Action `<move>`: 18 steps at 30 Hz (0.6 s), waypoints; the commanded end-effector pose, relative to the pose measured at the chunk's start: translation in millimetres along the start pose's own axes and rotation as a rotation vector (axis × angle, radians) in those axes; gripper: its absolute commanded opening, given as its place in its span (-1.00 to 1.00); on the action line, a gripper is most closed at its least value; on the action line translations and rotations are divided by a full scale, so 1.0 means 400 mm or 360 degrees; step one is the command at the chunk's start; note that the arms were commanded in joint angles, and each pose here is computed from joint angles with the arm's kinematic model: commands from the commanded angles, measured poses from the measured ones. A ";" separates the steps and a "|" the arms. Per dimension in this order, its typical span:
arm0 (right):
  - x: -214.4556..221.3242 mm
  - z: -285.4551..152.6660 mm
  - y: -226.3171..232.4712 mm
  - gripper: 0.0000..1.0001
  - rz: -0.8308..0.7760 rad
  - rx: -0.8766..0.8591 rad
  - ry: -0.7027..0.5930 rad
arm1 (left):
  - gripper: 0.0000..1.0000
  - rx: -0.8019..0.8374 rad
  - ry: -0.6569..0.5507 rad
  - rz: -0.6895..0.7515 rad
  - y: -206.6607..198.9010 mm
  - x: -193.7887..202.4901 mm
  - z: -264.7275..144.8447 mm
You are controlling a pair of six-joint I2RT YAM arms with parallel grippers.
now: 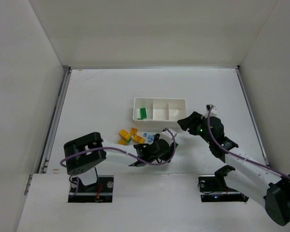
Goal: Sort the legos into containers by color
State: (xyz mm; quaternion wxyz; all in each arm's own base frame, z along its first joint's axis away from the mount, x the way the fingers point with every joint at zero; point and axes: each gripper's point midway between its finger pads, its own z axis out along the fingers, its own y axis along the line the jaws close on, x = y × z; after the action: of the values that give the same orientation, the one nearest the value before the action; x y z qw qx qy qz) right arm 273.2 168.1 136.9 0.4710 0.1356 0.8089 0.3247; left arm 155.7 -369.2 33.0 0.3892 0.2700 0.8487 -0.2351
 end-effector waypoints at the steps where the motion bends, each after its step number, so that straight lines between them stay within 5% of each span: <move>1: -0.026 0.004 0.034 0.31 0.0017 -0.0107 -0.0055 | 0.15 0.0042 -0.0178 -0.0023 -0.035 -0.089 0.012; 7: -0.023 0.009 0.035 0.31 0.0029 -0.0113 -0.0050 | 0.04 0.0051 -0.0188 -0.0035 -0.038 -0.080 0.036; 14: -0.006 0.003 0.024 0.31 0.0041 -0.0097 -0.0024 | -0.51 0.0035 -0.0178 -0.0036 -0.020 -0.066 0.039; 18: 0.003 -0.006 0.023 0.28 0.0032 -0.0084 0.0005 | -0.61 0.0083 -0.0250 -0.0073 -0.005 -0.108 -0.018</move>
State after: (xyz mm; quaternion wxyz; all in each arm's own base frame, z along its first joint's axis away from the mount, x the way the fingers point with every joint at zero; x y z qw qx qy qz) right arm 271.7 171.5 132.8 0.4631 0.1370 0.8079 0.3378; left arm 167.2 -378.5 30.5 0.4092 0.2606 0.8386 -0.2479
